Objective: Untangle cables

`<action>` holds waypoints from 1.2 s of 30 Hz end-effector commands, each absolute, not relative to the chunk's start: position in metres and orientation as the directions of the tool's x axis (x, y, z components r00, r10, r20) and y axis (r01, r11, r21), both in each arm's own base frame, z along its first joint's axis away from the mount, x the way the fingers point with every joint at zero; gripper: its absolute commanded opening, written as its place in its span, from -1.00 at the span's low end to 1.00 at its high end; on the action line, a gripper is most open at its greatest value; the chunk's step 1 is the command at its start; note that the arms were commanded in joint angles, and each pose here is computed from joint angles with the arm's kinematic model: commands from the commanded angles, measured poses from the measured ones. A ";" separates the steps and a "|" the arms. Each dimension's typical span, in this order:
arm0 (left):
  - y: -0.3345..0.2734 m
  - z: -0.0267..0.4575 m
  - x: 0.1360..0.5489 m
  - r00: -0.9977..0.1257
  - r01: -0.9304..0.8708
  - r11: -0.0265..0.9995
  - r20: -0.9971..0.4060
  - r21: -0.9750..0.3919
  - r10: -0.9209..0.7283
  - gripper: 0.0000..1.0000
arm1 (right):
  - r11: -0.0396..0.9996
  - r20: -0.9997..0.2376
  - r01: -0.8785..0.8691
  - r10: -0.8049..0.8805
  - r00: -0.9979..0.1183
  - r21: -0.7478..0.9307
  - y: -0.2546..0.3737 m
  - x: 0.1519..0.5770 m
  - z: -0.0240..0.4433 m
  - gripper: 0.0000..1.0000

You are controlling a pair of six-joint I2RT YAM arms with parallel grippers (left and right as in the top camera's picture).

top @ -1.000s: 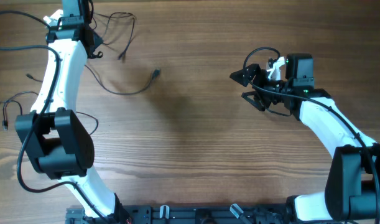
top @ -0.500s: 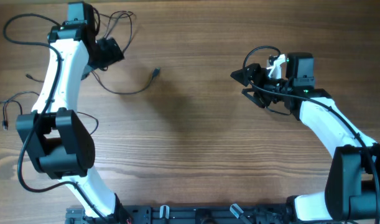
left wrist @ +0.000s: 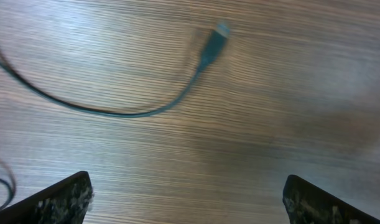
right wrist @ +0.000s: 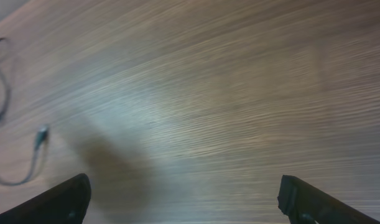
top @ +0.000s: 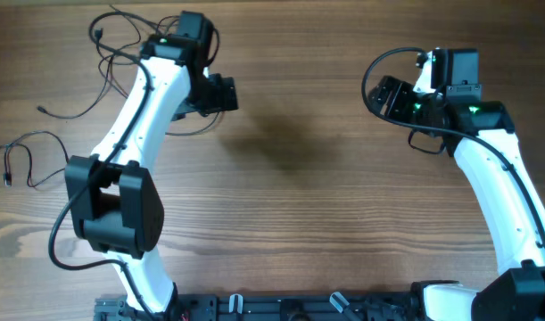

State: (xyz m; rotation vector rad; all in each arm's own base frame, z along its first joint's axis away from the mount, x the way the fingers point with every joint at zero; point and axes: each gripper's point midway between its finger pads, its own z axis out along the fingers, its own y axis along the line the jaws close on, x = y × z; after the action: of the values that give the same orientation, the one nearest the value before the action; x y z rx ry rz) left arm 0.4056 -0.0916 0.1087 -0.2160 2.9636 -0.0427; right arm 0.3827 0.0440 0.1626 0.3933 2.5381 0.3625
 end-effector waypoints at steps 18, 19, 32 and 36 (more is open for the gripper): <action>-0.121 0.105 0.399 -0.985 -0.061 0.997 -0.159 -0.048 -0.068 1.00 | 0.943 -0.533 0.219 0.324 -0.781 0.252 0.027 0.388 0.174 1.00; -0.121 0.105 0.399 -0.985 -0.061 0.997 -0.159 -0.048 -0.068 1.00 | 0.943 -0.534 0.219 0.324 -0.781 0.252 0.027 0.388 0.174 0.99; -0.121 0.130 0.406 -0.968 -0.060 0.995 -0.240 -0.079 -0.078 1.00 | 0.943 -0.533 0.219 0.324 -0.781 0.252 0.027 0.388 0.174 0.99; -0.127 0.186 0.424 -0.898 -0.035 0.988 -0.430 -0.152 -0.098 1.00 | 0.943 -0.534 0.219 0.324 -0.781 0.252 0.027 0.388 0.174 1.00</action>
State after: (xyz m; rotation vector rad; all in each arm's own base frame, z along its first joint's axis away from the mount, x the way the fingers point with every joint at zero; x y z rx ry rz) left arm 0.4241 -0.1245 0.1341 -0.1191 2.8161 -0.1236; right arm 0.3836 0.0312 0.1608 0.4035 2.5326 0.2612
